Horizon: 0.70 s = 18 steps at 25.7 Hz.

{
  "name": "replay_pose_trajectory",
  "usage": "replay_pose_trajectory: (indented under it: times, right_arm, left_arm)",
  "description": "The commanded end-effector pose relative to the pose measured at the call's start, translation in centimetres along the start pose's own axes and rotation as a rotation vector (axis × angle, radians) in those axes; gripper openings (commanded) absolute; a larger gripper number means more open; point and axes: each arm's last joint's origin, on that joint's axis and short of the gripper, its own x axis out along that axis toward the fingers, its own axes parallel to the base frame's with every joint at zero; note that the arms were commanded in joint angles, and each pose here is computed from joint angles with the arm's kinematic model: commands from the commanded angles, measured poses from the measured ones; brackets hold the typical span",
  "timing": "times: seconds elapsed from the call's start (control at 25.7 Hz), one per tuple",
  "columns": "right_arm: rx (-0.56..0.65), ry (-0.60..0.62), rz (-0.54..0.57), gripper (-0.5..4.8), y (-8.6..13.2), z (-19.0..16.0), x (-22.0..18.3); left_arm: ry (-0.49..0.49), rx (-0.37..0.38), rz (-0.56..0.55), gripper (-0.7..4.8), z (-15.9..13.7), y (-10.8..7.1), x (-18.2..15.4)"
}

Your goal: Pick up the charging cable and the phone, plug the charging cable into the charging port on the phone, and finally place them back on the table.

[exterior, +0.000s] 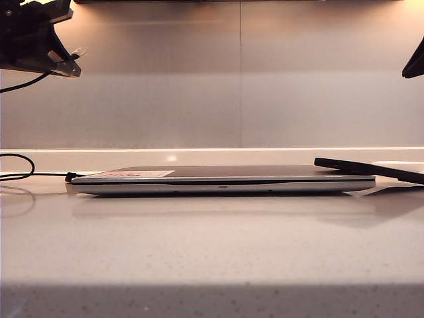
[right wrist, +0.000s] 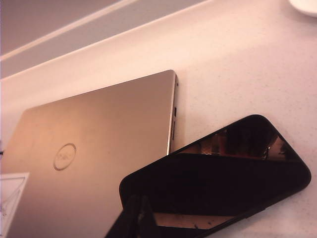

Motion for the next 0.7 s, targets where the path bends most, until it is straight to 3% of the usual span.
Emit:
replay_pose_trajectory:
  times: [0.04,0.19,0.31,0.35,0.39,0.47,0.51,0.7]
  right_arm:
    - [0.089,-0.017,0.008,-0.05,-0.4,-0.6,0.5]
    - [0.22,-0.013,0.06,-0.05,-1.3,-2.4,1.5]
    - [0.436,0.019,0.032,0.03,-2.1,-4.1,2.1]
    - [0.452,0.028,0.024,0.35,-2.2,-4.2,2.2]
    - [0.47,0.038,0.022,1.49,-2.2,-4.2,2.3]
    - [0.525,0.045,0.014,2.83,-2.3,-4.3,2.5]
    - [0.566,0.051,0.009,3.18,-2.4,-4.4,2.6]
    - [0.697,0.098,-0.037,3.17,-2.8,-4.9,3.7]
  left_arm:
    - [0.086,-0.008,-0.007,-0.06,-0.7,-0.1,-0.1]
    - [0.118,-0.011,-0.009,-0.06,-1.0,-0.1,-0.1]
    - [0.118,-0.012,-0.009,-0.06,-1.0,-0.1,-0.1]
    - [0.118,-0.011,-0.009,-0.06,-1.0,-0.1,-0.1]
    - [0.118,-0.012,-0.009,-0.06,-1.0,-0.1,-0.1]
    - [0.118,-0.011,-0.009,-0.06,-1.0,-0.1,-0.1]
    - [0.117,-0.011,-0.009,-0.06,-1.0,-0.1,-0.1]
    - [0.117,-0.011,-0.009,-0.06,-1.0,-0.1,-0.1]
